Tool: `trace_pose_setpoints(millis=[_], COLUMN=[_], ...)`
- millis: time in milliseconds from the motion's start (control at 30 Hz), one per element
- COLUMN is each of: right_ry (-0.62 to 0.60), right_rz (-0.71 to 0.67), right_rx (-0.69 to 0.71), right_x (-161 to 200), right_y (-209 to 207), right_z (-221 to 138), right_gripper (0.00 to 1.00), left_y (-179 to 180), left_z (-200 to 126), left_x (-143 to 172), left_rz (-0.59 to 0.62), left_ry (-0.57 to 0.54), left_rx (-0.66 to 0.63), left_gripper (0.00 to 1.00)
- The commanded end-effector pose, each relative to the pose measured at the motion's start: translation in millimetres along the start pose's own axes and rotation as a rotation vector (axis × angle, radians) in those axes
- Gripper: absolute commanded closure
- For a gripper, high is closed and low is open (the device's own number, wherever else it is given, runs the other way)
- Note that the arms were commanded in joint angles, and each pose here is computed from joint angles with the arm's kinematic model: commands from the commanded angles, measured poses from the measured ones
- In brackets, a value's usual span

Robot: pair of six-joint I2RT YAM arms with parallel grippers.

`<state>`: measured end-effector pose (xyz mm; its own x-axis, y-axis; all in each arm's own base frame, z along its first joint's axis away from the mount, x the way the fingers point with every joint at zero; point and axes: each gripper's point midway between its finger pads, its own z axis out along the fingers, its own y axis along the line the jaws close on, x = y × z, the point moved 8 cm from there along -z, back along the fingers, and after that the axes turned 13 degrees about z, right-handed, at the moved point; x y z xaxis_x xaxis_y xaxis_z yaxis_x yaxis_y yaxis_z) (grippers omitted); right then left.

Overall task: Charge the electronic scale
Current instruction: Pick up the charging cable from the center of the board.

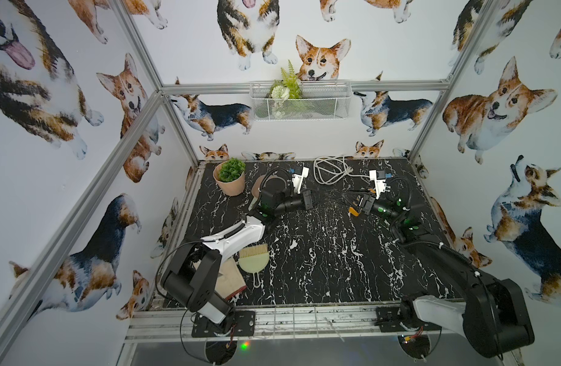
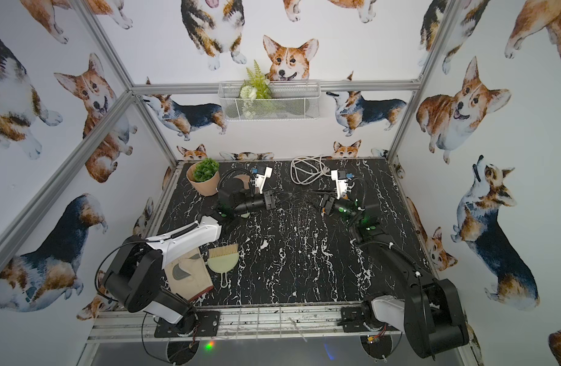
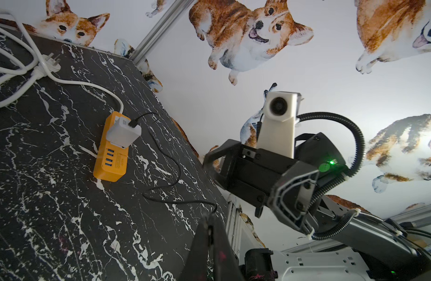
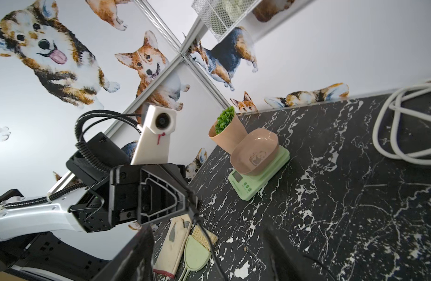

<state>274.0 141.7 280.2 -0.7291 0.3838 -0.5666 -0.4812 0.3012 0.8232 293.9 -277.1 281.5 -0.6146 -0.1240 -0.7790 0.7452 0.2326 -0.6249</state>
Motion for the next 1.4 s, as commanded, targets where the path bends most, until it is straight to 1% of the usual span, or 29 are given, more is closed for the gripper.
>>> trace_pose_setpoints(millis=[0, 167, 233, 300, 333, 433, 567, 800, 1000, 1067, 1167, 1367], right_ry=[0.068, 0.140, 0.175, 0.198, 0.200, 0.209, 0.206, 0.208, 0.191, 0.193, 0.191, 0.190], right_rz=[0.008, 0.032, 0.041, 0.044, 0.045, 0.048, 0.045, 0.017, 0.009, 0.008, 0.005, 0.014], right_rx=[-0.073, -0.181, -0.240, -0.280, -0.290, -0.317, -0.329, -0.309, -0.288, -0.291, -0.300, -0.311], right_x=[1.3, -0.1, 0.7, 3.9, 4.3, 6.9, 5.9, 10.2, 10.3, 9.1, 8.3, 8.1], right_y=[2.3, 1.2, 5.2, 7.8, 8.6, 8.7, 10.8, 13.5, 10.1, 11.6, 13.6, 12.9], right_z=[6.6, 18.5, 23.8, 28.4, 29.6, 33.8, 33.7, 27.1, 17.2, 16.8, 16.5, 17.5], right_gripper=[0.30, 0.32, 0.36, 0.43, 0.44, 0.51, 0.58, 0.63, 0.73, 0.74, 0.79, 0.81], left_y=[-7.9, -15.0, -15.9, -16.3, -16.6, -16.6, -17.1, -16.7, -15.4, -16.5, -17.8, -18.3], left_z=[1.4, 2.7, 2.4, 1.6, 1.9, 4.1, 4.4, 4.3, 4.9, 5.1, 4.9, 4.7], left_x=[-5.6, -6.8, -6.7, -6.6, -6.5, -6.2, -5.9, -6.5, -6.4, -8.2, -9.2, -8.5], left_rz=[0.010, 0.017, 0.020, 0.025, 0.026, 0.024, 0.022, 0.023, 0.020, 0.022, 0.023, 0.021], left_ry=[-0.032, -0.030, -0.034, -0.039, -0.040, -0.033, -0.034, -0.036, -0.036, -0.040, -0.041, -0.039], left_rx=[0.057, 0.088, 0.086, 0.085, 0.085, 0.093, 0.094, 0.088, 0.087, 0.089, 0.092, 0.093], left_gripper=[1.00, 1.00, 1.00, 1.00, 1.00, 1.00, 1.00, 1.00, 1.00, 1.00, 1.00, 1.00])
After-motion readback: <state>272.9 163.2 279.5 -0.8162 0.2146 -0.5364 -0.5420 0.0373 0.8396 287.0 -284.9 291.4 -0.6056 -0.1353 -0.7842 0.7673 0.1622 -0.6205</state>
